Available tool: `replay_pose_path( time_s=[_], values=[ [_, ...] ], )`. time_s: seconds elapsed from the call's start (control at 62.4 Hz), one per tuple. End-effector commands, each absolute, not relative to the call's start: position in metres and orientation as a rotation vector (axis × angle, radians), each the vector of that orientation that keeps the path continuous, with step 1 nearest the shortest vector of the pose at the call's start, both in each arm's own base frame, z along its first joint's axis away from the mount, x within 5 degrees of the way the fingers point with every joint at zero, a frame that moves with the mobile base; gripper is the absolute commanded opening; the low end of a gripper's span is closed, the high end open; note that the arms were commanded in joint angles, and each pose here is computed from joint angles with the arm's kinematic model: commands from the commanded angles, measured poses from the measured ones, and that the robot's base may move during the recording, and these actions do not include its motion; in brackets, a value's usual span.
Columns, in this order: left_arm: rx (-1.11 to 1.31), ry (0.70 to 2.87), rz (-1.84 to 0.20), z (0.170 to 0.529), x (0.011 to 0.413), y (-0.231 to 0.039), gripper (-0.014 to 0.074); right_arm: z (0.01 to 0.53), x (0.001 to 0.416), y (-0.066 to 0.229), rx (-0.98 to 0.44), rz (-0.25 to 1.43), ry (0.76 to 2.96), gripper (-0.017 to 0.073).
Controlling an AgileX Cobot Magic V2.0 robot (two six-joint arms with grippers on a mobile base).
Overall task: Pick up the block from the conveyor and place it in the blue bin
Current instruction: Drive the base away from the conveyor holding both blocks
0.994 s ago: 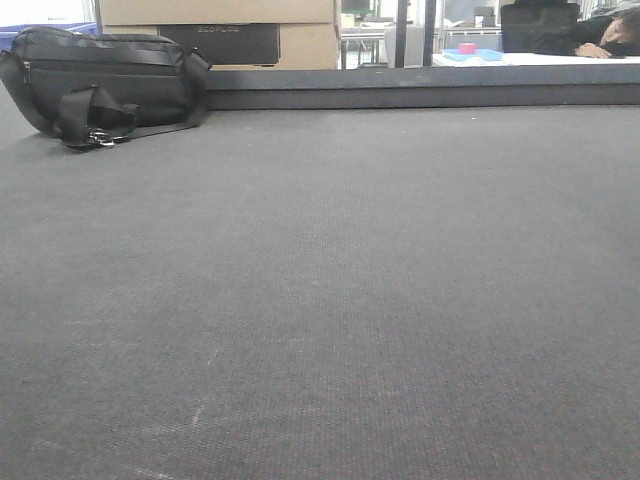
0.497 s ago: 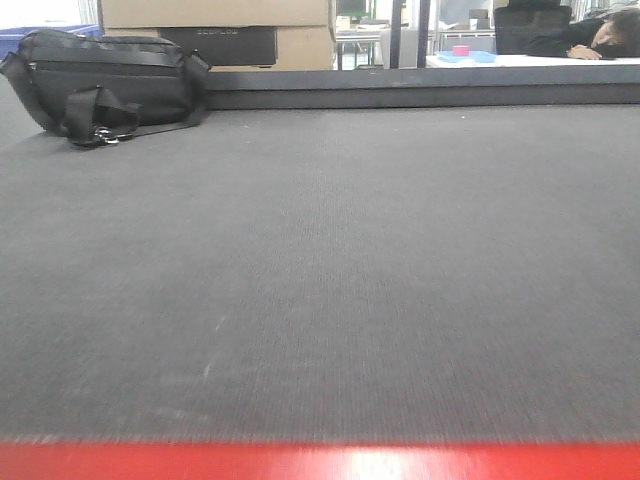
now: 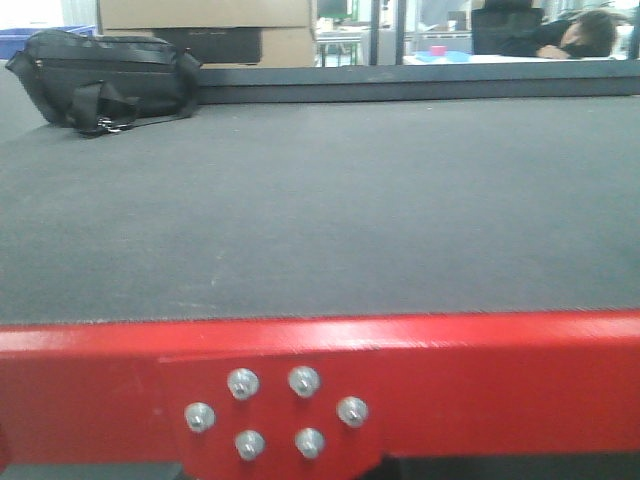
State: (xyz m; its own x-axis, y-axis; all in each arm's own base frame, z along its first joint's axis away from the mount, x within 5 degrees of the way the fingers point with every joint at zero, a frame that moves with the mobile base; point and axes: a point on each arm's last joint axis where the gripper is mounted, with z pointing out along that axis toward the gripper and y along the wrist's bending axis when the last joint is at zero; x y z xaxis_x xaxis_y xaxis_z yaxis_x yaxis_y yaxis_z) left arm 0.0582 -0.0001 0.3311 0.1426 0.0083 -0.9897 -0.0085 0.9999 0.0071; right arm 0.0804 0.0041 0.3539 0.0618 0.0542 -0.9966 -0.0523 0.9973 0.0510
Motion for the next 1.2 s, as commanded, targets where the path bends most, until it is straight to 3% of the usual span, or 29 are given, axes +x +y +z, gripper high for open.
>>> replay_pose_path(
  time_s=[0.0, 1.186],
  values=[
    [-0.005, 1.413, -0.001, 0.3323, 0.0577, -0.0003, -0.0111, 0.3579, 0.0786, 0.0038, -0.008, 0.068, 1.479, -0.0154],
    [-0.005, 1.413, -0.001, 0.3323, 0.0577, -0.0003, -0.0111, 0.3579, 0.0786, 0.0038, -0.008, 0.068, 1.479, -0.0154]
  ],
)
